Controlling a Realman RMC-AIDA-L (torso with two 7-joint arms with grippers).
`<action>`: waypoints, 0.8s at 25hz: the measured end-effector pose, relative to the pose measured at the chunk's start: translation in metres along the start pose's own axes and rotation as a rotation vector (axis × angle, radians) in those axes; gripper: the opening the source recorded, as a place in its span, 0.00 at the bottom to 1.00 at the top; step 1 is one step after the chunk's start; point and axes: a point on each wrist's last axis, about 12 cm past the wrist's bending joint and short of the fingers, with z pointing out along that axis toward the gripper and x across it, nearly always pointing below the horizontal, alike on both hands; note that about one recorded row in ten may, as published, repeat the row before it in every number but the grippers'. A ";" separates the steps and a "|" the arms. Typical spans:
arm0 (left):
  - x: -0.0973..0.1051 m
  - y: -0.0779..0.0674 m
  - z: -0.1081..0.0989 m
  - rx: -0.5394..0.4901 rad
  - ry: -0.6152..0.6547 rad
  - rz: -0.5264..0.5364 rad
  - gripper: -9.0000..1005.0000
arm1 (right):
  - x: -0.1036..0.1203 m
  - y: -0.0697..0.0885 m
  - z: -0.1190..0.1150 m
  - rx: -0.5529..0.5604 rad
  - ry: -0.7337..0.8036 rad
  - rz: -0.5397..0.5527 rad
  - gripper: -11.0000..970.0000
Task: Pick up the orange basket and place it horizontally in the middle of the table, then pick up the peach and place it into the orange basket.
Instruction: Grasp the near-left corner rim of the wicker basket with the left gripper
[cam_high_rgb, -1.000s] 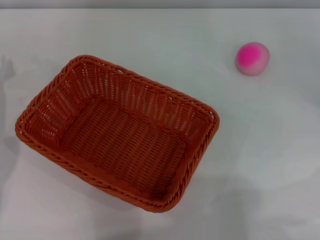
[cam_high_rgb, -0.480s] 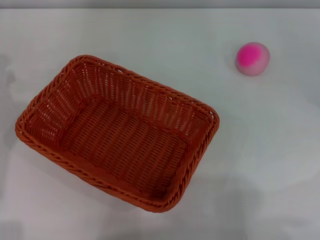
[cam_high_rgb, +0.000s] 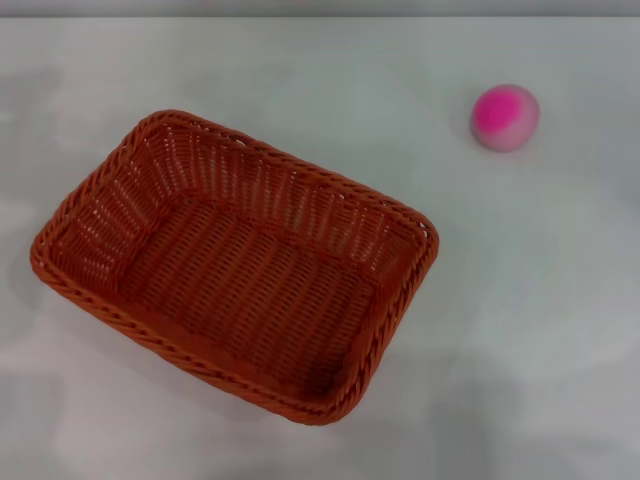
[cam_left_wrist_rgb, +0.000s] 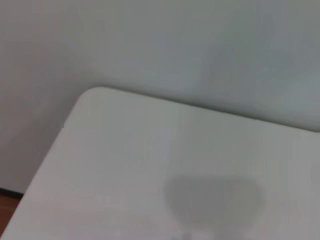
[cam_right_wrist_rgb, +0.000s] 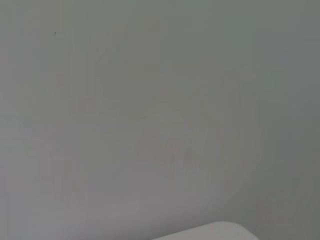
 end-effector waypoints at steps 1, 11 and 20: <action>-0.003 -0.004 -0.001 0.001 0.000 0.009 0.53 | 0.000 0.000 0.000 0.000 0.001 0.001 0.88; -0.018 -0.044 -0.006 0.037 0.073 0.064 0.53 | 0.003 0.001 -0.001 0.004 0.015 0.005 0.88; -0.019 -0.085 -0.019 0.090 0.131 0.147 0.53 | 0.002 0.003 0.001 0.001 0.015 0.005 0.88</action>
